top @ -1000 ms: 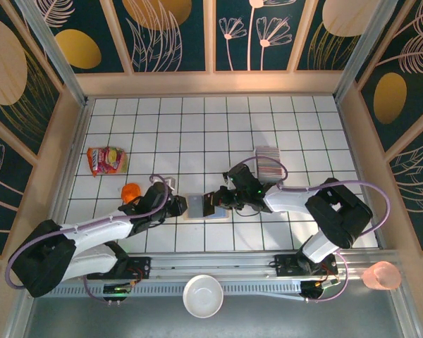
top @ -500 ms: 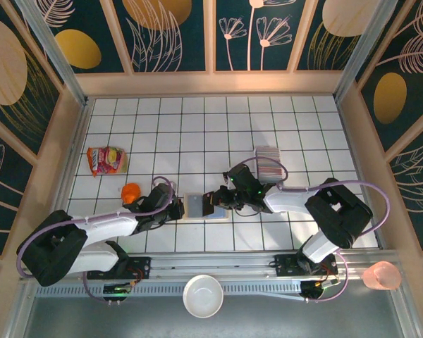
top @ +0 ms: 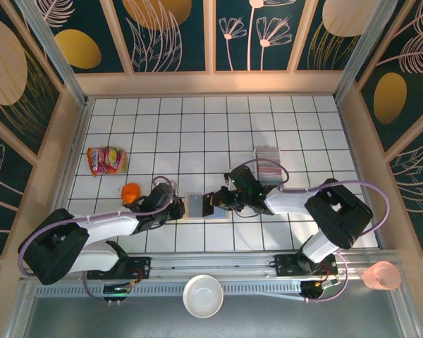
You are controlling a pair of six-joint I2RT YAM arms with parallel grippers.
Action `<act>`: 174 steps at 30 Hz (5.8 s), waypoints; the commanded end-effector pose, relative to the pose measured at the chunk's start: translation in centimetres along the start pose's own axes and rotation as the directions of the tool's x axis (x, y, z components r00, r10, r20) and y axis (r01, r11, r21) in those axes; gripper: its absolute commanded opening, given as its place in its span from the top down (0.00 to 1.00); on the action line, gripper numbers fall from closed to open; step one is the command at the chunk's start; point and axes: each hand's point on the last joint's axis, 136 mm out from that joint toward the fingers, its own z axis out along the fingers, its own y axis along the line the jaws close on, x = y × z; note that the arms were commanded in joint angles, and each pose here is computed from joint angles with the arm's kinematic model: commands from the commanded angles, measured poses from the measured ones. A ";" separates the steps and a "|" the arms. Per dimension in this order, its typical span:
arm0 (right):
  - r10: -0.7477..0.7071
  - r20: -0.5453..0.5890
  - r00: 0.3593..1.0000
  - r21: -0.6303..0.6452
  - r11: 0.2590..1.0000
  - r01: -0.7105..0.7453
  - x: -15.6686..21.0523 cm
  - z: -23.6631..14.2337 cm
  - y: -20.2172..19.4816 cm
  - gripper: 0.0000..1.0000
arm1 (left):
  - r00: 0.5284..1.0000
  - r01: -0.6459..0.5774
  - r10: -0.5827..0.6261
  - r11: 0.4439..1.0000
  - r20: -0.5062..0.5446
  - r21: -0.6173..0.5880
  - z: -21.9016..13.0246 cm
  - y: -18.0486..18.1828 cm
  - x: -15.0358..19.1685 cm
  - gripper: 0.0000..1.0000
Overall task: Put the credit cards into the card holder
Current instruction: Insert the credit card into the card slot.
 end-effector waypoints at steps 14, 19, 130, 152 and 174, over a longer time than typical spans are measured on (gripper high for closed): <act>0.028 0.022 0.999 0.004 1.000 -0.028 0.1 0.6 -0.9 1.00 | 0.999 -0.015 0.016 1.000 -0.039 0.008 0.3 -0.1 0.7 1.00; 0.030 0.048 0.998 -0.008 1.000 -0.029 -0.3 0.5 -0.7 1.00 | 0.999 -0.015 0.015 1.000 -0.040 0.013 0.3 -0.2 0.7 1.00; -0.077 -0.165 0.983 0.143 0.985 0.101 1.3 2.3 -1.8 1.00 | 0.998 -0.015 0.016 1.000 -0.060 0.006 0.5 0.3 1.4 1.00; -0.131 -0.087 0.988 0.227 0.963 0.147 0.0 1.0 -1.2 0.72 | 0.999 -0.017 0.016 1.000 -0.045 -0.004 0.1 0.4 1.1 1.00; -0.214 -0.004 0.977 0.300 0.931 0.205 -1.5 -1.1 0.1 0.62 | 1.000 0.017 -0.020 0.993 0.023 0.115 -1.5 -2.5 -0.8 0.91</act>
